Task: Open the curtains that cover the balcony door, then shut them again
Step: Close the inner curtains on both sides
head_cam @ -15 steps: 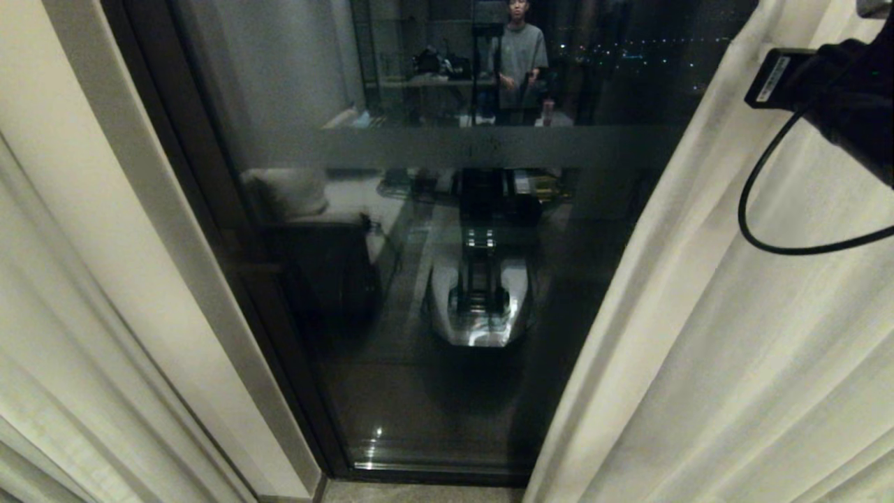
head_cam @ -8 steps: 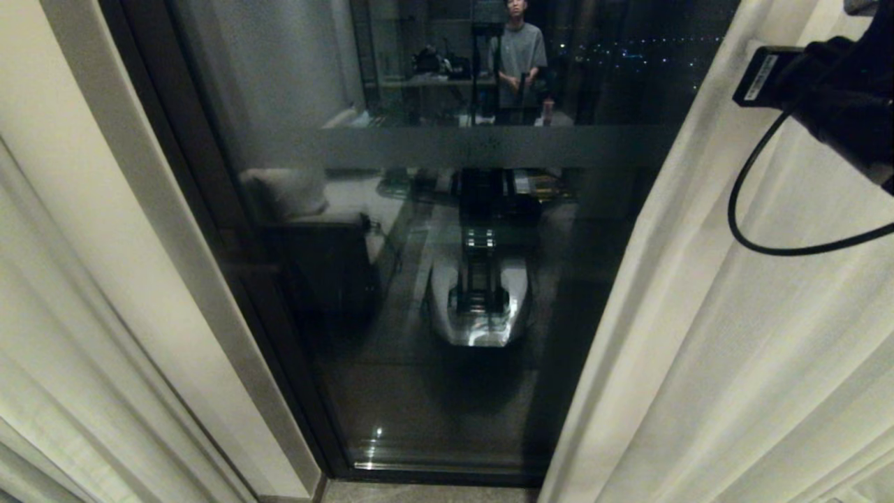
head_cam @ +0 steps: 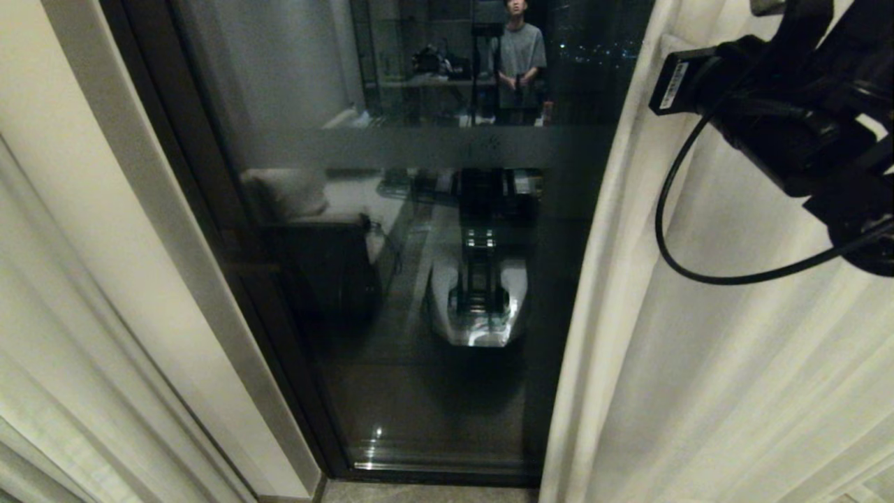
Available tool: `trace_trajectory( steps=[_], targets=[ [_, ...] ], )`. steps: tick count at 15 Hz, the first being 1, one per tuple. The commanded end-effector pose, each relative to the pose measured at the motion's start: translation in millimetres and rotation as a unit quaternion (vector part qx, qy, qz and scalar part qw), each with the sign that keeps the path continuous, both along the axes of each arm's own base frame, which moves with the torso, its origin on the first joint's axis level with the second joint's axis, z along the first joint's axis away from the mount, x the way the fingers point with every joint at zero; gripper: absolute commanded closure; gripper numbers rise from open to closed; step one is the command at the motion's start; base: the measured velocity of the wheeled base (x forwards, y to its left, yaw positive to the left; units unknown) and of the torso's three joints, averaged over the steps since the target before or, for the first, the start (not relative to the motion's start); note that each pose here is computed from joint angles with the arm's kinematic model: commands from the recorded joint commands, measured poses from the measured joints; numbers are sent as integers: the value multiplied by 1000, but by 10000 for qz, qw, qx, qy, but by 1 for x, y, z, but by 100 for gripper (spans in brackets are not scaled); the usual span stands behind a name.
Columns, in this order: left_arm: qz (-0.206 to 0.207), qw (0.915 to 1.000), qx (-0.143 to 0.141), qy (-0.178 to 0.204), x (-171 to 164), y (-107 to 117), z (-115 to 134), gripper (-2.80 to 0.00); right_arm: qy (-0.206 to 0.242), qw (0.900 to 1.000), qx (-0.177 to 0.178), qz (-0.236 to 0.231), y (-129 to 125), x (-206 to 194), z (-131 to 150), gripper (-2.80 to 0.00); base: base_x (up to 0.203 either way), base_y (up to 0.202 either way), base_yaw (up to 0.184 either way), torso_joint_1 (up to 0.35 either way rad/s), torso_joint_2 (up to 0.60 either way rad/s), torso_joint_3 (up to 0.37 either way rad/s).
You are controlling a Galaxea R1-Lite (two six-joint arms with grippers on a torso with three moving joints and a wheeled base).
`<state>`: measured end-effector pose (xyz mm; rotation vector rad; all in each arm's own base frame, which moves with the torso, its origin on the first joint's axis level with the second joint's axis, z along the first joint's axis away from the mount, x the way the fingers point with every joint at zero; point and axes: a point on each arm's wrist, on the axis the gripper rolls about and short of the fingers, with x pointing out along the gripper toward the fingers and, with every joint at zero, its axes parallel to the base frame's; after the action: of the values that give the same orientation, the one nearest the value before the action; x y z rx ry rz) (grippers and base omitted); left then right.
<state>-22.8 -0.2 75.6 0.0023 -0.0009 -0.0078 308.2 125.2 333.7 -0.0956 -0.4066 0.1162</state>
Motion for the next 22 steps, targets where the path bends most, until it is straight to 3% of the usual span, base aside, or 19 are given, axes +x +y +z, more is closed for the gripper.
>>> trace_trajectory(
  steps=[1,8,10,13,17,18,22],
  targets=[
    [1,10000,-4,-3,0,0,0,0,76,9998,-76,188,17,2,-8,0,0,0,0,0,0,0],
    [1,10000,-4,-3,0,0,0,0,120,9999,74,97,12,3,-9,0,0,0,0,0,0,0],
    [1,10000,4,-3,0,0,0,0,189,9993,332,32,1,7,-11,0,0,0,0,0,0,0],
    [1,10000,-4,-3,0,0,0,0,364,9983,338,-315,-21,18,-22,0,0,0,0,0,0,0],
    [1,10000,-3,-3,0,0,0,0,367,9982,335,-343,-25,19,-23,0,0,0,0,0,0,0],
    [1,10000,-4,-3,0,0,0,0,367,9982,337,-343,-25,18,-23,-280,0,0,0,0,0,0],
    [1,10000,-4,-3,0,0,0,0,372,9982,336,-329,-28,8,-20,-280,0,0,0,0,0,0]
  ],
)
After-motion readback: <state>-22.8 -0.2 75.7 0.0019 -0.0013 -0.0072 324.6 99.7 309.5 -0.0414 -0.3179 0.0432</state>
